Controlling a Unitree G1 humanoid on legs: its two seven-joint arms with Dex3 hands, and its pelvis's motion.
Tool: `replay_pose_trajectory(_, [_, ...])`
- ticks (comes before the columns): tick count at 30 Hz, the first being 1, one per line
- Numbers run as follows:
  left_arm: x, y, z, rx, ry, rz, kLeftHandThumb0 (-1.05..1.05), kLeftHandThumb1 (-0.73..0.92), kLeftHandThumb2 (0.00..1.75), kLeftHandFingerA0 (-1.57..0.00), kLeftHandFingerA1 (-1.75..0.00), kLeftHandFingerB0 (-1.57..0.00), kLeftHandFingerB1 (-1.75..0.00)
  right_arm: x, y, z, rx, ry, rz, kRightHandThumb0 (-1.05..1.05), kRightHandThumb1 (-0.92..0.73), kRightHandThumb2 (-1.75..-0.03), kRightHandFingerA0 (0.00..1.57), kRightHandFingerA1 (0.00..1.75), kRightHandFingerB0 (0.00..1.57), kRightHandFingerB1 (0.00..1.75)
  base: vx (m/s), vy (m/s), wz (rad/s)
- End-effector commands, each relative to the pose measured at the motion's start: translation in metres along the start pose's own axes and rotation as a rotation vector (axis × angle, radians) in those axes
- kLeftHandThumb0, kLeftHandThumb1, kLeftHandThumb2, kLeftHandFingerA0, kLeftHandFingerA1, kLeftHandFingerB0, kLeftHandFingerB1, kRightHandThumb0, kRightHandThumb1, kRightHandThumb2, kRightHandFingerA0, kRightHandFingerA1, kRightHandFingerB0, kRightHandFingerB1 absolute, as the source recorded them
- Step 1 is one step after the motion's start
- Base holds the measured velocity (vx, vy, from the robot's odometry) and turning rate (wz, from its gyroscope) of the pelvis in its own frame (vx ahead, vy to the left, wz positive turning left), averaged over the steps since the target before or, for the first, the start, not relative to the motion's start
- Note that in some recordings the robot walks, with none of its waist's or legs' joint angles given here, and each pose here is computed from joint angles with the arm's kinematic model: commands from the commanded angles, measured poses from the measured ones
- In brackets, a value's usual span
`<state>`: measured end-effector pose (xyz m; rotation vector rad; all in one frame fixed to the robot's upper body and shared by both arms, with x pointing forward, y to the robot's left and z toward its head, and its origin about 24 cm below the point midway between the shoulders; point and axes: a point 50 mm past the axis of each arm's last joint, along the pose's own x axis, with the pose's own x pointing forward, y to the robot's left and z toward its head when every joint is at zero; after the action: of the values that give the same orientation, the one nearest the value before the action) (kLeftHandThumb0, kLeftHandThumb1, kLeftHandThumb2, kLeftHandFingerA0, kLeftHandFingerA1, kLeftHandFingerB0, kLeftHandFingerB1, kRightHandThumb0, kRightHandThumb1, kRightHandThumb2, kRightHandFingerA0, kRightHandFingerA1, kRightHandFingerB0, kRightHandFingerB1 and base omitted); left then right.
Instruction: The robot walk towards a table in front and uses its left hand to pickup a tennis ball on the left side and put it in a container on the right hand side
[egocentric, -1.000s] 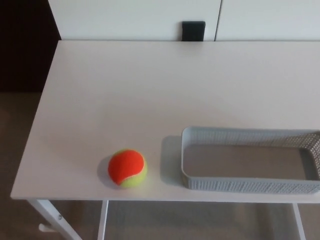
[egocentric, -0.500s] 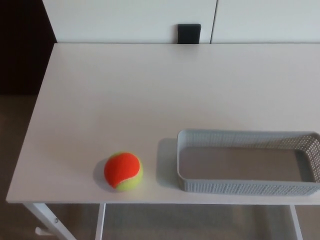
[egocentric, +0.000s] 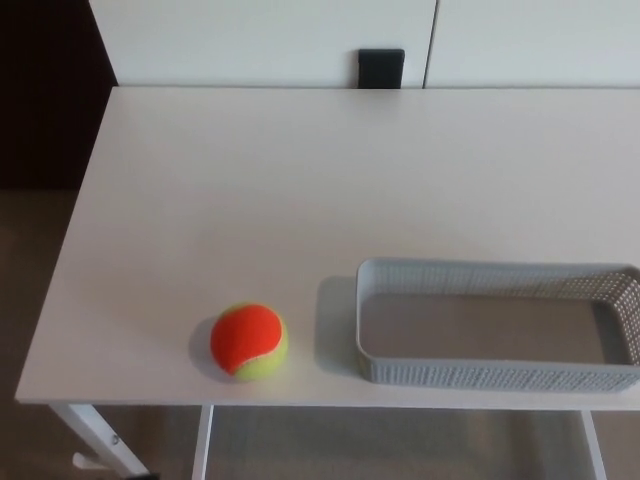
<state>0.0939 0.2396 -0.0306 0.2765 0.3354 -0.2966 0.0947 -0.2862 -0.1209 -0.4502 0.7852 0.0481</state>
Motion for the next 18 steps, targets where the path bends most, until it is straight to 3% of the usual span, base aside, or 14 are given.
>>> replay_pose_trajectory(1, [-0.056, 0.0, 0.207, 0.051, -0.959, -0.231, -0.6, 0.42, 0.7, -0.13, -0.37, -0.08, -0.36, 0.002, -0.006, 0.002, 0.008, 0.0, -0.005, -0.18, -0.45, -0.89, 0.52, 0.7, 0.29, 0.56, 0.0, 0.0, 0.0])
replay_pose_trajectory(2, [-0.052, 0.003, 0.215, 0.073, -0.982, -0.189, -0.32, 0.34, 0.9, 0.0, -0.49, 0.0, -0.49, 0.005, -0.007, 0.006, 0.011, -0.007, -0.01, -0.21, -0.63, -0.58, 0.59, 0.72, 0.4, 0.48, 0.0, 0.0, 0.0])
replay_pose_trajectory(3, [-0.049, 0.007, 0.222, 0.095, -1.001, -0.144, -0.32, 0.34, 0.9, 0.0, -0.49, 0.0, -0.49, 0.008, -0.008, 0.01, 0.014, -0.013, -0.016, -0.21, -0.63, -0.58, 0.59, 0.72, 0.4, 0.48, 0.0, 0.0, 0.0])
replay_pose_trajectory(4, [-0.047, 0.008, 0.225, 0.107, -1.004, -0.132, -0.57, 0.39, 0.71, -0.06, -0.39, -0.05, -0.35, 0.008, -0.009, 0.01, 0.014, -0.012, -0.018, -0.22, -0.63, -0.58, 0.59, 0.7, 0.4, 0.47, 0.0, 0.0, 0.0])
replay_pose_trajectory(5, [-0.045, 0.01, 0.227, 0.119, -1.006, -0.127, -0.57, 0.39, 0.71, -0.06, -0.39, -0.05, -0.35, 0.008, -0.01, 0.01, 0.013, -0.009, -0.019, -0.22, -0.63, -0.58, 0.59, 0.7, 0.4, 0.47, 0.0, 0.0, 0.0])
replay_pose_trajectory(6, [-0.041, 0.011, 0.227, 0.129, -1.003, -0.108, -0.54, 0.52, 0.57, -0.13, -0.33, -0.1, -0.23, 0.008, -0.01, 0.01, 0.012, -0.007, -0.019, -0.2, -0.64, -0.59, 0.56, 0.67, 0.39, 0.47, 0.0, 0.0, 0.0])
replay_pose_trajectory(8, [-0.034, 0.013, 0.228, 0.139, -0.999, -0.082, -0.54, 0.52, 0.57, -0.13, -0.33, -0.1, -0.23, 0.007, -0.011, 0.009, 0.011, -0.005, -0.018, -0.2, -0.64, -0.59, 0.56, 0.67, 0.39, 0.47, 0.0, 0.0, 0.0])
replay_pose_trajectory(9, [-0.022, 0.019, 0.227, 0.186, -0.976, -0.035, -0.55, 0.53, 0.58, -0.15, -0.33, -0.09, -0.23, 0.01, -0.011, 0.012, 0.017, -0.011, -0.018, -0.18, -0.45, -0.88, 0.53, 0.71, 0.29, 0.56, 0.0, 0.0, 0.0])
replay_pose_trajectory(10, [-0.012, 0.024, 0.227, 0.256, -0.941, 0.011, -0.65, 0.41, 0.77, -0.03, -0.4, -0.02, -0.24, 0.011, -0.01, 0.014, 0.013, -0.011, -0.015, -0.22, -0.63, -0.58, 0.57, 0.68, 0.39, 0.47, 0.0, 0.0, 0.0])
replay_pose_trajectory(13, [0.004, 0.03, 0.228, 0.374, -0.877, 0.073, -0.64, 0.4, 0.78, -0.05, -0.34, -0.05, -0.24, 0.014, -0.011, 0.017, 0.007, -0.005, -0.009, -0.22, -0.63, -0.58, 0.56, 0.67, 0.39, 0.46, 0.0, 0.0, 0.0])
replay_pose_trajectory(16, [0.028, 0.038, 0.226, 0.5, -0.817, 0.13, -0.77, 0.45, 0.78, -0.12, -0.3, -0.11, -0.14, 0.017, -0.011, 0.022, -0.008, -0.018, -0.011, -0.2, -0.64, -0.58, 0.57, 0.63, 0.4, 0.45, 0.0, 0.0, 0.0])
replay_pose_trajectory(17, [0.039, 0.041, 0.223, 0.524, -0.786, 0.141, -0.76, 0.46, 0.8, -0.11, -0.24, -0.11, -0.1, 0.019, -0.011, 0.025, 0.006, -0.026, -0.012, -0.17, -0.45, -0.88, 0.53, 0.7, 0.29, 0.55, 0.0, 0.0, 0.0])
replay_pose_trajectory(18, [0.045, 0.042, 0.221, 0.535, -0.769, 0.149, -0.75, 0.45, 0.8, -0.11, -0.24, -0.1, -0.1, 0.02, -0.012, 0.026, 0.012, -0.029, -0.013, -0.2, -0.63, -0.58, 0.58, 0.65, 0.4, 0.45, 0.0, 0.0, 0.0])
